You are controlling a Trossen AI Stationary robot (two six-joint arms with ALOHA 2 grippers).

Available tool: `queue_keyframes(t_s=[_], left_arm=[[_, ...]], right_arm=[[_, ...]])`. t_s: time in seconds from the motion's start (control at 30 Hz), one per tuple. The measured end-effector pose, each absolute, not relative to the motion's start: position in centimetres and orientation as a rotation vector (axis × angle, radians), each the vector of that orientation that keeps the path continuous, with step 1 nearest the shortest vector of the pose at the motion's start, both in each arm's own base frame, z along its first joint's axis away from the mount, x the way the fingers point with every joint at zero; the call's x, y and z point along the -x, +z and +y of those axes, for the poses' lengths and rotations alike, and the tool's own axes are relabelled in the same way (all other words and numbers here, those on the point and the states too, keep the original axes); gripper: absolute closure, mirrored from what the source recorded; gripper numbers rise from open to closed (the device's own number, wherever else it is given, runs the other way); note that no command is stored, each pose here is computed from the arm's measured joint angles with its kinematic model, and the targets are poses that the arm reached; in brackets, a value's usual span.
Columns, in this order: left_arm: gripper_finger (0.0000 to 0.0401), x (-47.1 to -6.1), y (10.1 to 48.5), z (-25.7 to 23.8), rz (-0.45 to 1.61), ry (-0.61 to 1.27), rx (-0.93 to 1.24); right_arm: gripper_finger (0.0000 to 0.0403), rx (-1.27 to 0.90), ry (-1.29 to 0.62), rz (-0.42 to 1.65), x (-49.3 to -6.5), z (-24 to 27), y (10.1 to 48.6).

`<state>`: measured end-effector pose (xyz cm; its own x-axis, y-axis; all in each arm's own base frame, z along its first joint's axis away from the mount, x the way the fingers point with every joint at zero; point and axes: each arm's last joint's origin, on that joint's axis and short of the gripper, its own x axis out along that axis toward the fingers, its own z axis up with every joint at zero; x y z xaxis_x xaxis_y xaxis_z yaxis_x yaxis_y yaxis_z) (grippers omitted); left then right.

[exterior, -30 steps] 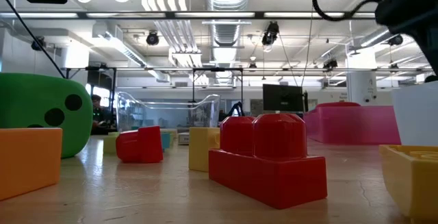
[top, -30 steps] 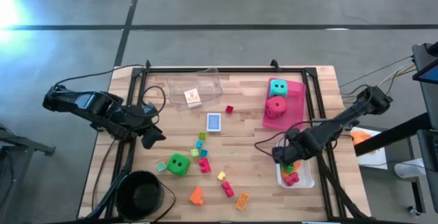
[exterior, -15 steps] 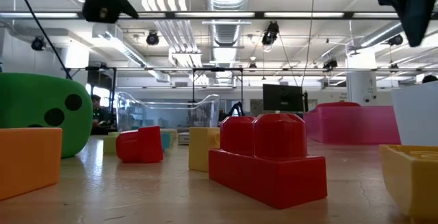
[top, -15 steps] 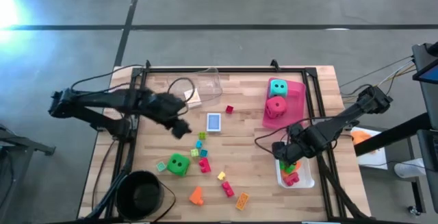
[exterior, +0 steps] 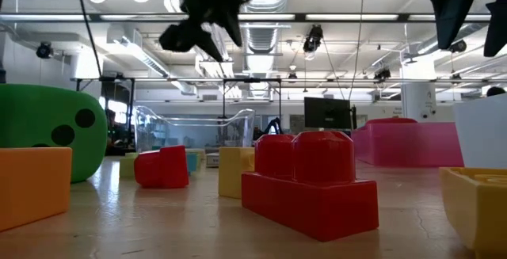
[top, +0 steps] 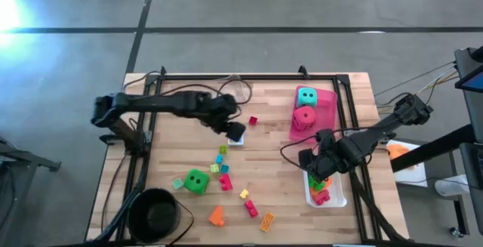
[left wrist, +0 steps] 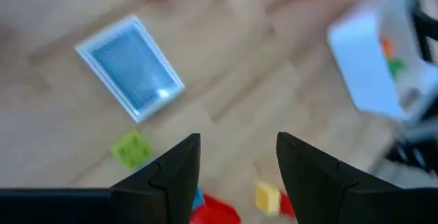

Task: Pick & Place Toys
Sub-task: Put the blue deck of cards box into the transparent bin

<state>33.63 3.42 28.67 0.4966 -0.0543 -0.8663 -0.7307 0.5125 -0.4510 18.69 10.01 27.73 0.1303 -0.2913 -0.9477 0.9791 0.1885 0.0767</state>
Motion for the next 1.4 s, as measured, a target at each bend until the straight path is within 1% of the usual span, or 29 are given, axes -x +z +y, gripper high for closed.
queue_keyframes(t_s=[0.17,0.4,0.5,0.63,0.87,0.93,1.0,1.17,1.27,1.33,1.4], left_arm=[[0.0204,-35.3,26.9,4.6,0.988,0.631,1.044],[0.0204,-36.3,24.7,5.7,0.988,0.747,1.151],[0.0204,-36.2,24.3,6.0,0.960,0.840,1.259],[0.0204,-36.1,24.1,6.7,0.893,0.947,1.319],[0.0199,-36.1,24.2,6.7,0.873,0.977,1.350],[0.0186,-36.1,24.1,6.8,0.860,0.992,1.335],[0.0161,-36.1,24.0,7.0,0.838,1.020,1.282],[0.0072,-36.4,23.2,7.1,0.883,0.999,1.192],[0.0018,-36.8,22.6,7.1,0.882,0.996,1.192],[0.0008,-37.0,22.3,7.2,0.882,0.996,1.192],[0.0017,-37.2,22.0,7.2,0.890,0.999,1.192]], right_arm=[[0.0066,-0.815,-1.140,0.992,-17.7,9.4,28.3],[0.0066,-0.772,-1.088,0.890,-16.9,8.5,29.5],[0.0066,-0.742,-1.051,0.875,-16.7,8.3,29.8],[0.0066,-0.671,-1.002,0.902,-16.7,8.3,29.9],[0.0066,-0.588,-0.960,0.921,-16.8,8.3,29.9],[0.0066,-0.574,-0.950,0.926,-16.7,8.2,29.9],[0.0066,-0.561,-0.948,0.917,-16.7,8.2,30.0],[0.0066,-0.564,-0.954,0.903,-16.7,8.2,30.0],[0.0066,-0.549,-0.941,0.917,-16.7,8.2,30.0],[0.0066,-0.552,-0.941,0.917,-16.7,8.2,30.0],[0.0066,-0.556,-0.936,0.914,-16.8,8.2,30.0]])
